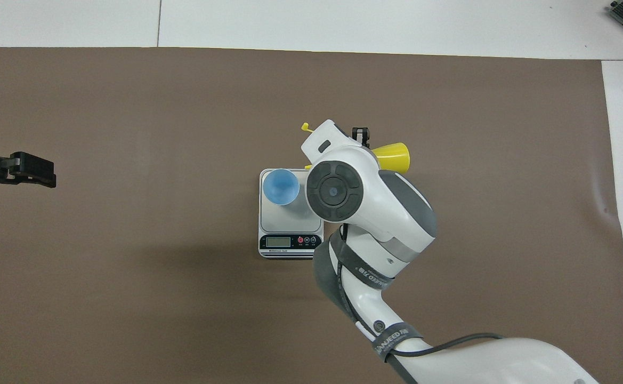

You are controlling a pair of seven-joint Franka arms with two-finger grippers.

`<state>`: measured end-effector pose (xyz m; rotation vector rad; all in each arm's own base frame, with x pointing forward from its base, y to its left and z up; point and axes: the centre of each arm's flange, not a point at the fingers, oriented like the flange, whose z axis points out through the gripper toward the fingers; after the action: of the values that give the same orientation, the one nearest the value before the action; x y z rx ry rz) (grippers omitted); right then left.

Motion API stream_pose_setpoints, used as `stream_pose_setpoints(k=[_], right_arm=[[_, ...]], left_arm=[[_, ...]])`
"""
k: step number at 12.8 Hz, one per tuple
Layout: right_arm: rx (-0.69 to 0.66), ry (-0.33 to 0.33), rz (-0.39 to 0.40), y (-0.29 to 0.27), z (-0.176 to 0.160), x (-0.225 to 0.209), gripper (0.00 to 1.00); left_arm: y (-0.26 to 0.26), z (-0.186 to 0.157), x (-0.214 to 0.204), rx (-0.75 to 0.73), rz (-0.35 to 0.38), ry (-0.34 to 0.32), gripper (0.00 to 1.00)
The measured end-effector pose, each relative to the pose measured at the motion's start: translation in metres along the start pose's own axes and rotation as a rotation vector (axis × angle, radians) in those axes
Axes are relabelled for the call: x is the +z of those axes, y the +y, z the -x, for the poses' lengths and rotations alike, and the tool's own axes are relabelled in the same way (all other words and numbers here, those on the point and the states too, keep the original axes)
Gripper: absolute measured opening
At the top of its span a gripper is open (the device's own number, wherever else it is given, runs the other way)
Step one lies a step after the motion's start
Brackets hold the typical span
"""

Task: Pour seasoning into cup on scale with both arms
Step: 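Tilt the yellow bottle nozzle-down over the blue cup with the right gripper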

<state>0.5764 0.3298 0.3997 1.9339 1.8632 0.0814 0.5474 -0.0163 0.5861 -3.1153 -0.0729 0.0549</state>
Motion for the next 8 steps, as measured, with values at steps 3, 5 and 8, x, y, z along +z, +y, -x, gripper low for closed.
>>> stream_pose_setpoints(k=[3, 5, 8], right_arm=[[0.002, -0.043, 0.049, -0.008, -0.022, 0.009, 0.47], [-0.017, -0.07, 0.092, -0.011, -0.03, 0.009, 0.47], [-0.06, -0.101, 0.153, -0.016, -0.041, 0.002, 0.47]], left_arm=[[0.0, 0.0, 0.0, 0.0, 0.0, 0.0, 1.0], [0.0, 0.0, 0.0, 0.0, 0.0, 0.0, 1.0], [0.0, 0.0, 0.0, 0.0, 0.0, 0.0, 1.0]])
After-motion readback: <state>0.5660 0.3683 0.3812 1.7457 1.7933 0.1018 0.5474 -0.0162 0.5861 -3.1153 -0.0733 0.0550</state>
